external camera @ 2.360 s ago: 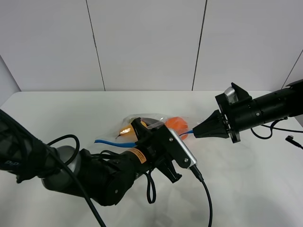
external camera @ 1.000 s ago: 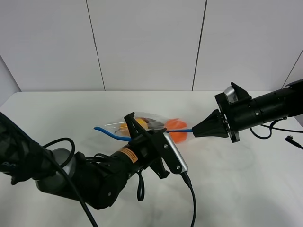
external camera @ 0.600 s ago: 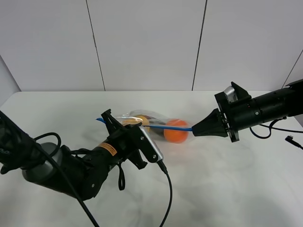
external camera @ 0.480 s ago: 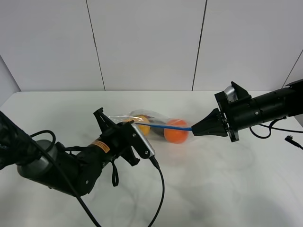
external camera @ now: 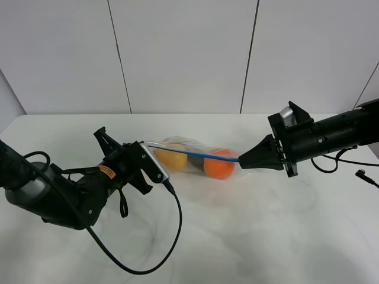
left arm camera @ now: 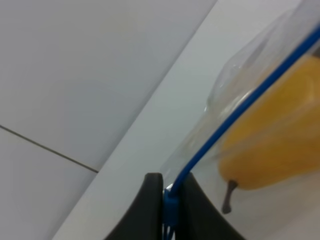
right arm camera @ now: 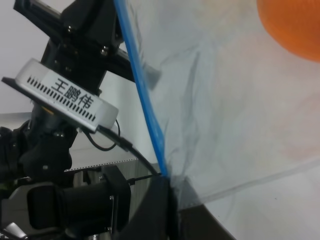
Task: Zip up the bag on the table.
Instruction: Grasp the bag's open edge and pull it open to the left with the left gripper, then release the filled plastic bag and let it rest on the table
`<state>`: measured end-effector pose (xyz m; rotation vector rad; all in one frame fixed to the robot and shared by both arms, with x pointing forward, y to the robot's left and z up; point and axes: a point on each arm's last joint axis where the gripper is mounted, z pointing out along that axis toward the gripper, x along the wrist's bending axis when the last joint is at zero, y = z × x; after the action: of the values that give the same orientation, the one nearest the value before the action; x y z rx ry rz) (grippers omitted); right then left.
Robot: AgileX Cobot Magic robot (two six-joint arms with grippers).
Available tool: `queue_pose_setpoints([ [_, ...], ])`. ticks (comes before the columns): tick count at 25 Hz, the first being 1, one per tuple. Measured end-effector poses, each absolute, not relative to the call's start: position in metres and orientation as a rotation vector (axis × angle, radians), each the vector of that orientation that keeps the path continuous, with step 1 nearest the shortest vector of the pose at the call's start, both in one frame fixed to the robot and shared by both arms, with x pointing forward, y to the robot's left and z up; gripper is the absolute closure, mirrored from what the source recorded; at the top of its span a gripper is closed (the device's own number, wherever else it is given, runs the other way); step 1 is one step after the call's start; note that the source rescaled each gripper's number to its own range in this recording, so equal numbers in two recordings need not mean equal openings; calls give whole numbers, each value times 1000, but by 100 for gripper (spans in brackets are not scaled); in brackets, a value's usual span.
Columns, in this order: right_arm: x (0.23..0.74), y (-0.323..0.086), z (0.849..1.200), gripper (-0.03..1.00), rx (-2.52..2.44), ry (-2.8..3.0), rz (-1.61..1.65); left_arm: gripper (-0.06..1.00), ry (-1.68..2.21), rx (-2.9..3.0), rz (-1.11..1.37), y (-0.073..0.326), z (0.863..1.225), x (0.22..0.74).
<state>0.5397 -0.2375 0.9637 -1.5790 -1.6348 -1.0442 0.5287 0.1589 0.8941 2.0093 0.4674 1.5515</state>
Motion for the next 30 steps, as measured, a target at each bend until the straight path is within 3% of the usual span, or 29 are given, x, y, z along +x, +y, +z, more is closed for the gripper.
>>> queue_pose_setpoints([
  [9,539,-238,963,97,-1577,-1642,-1038,94,612,2013,1624,193,893,541],
  [18,540,-238,964,97,-1579,-1636,-1042,94,567,2016,1620,195,894,543],
  [20,539,-238,963,97,-1579,-1638,-1040,90,561,2013,1614,195,894,543],
  [22,539,-238,963,97,-1576,-1648,-1030,77,615,1997,1609,199,894,544],
  [25,538,-239,962,97,-1572,-1666,-1014,36,701,1966,1588,206,893,545],
  [27,538,-239,962,97,-1571,-1668,-1012,14,750,1956,1575,212,892,546],
  [30,537,-239,962,97,-1570,-1667,-1011,1,832,1944,1576,227,891,550],
])
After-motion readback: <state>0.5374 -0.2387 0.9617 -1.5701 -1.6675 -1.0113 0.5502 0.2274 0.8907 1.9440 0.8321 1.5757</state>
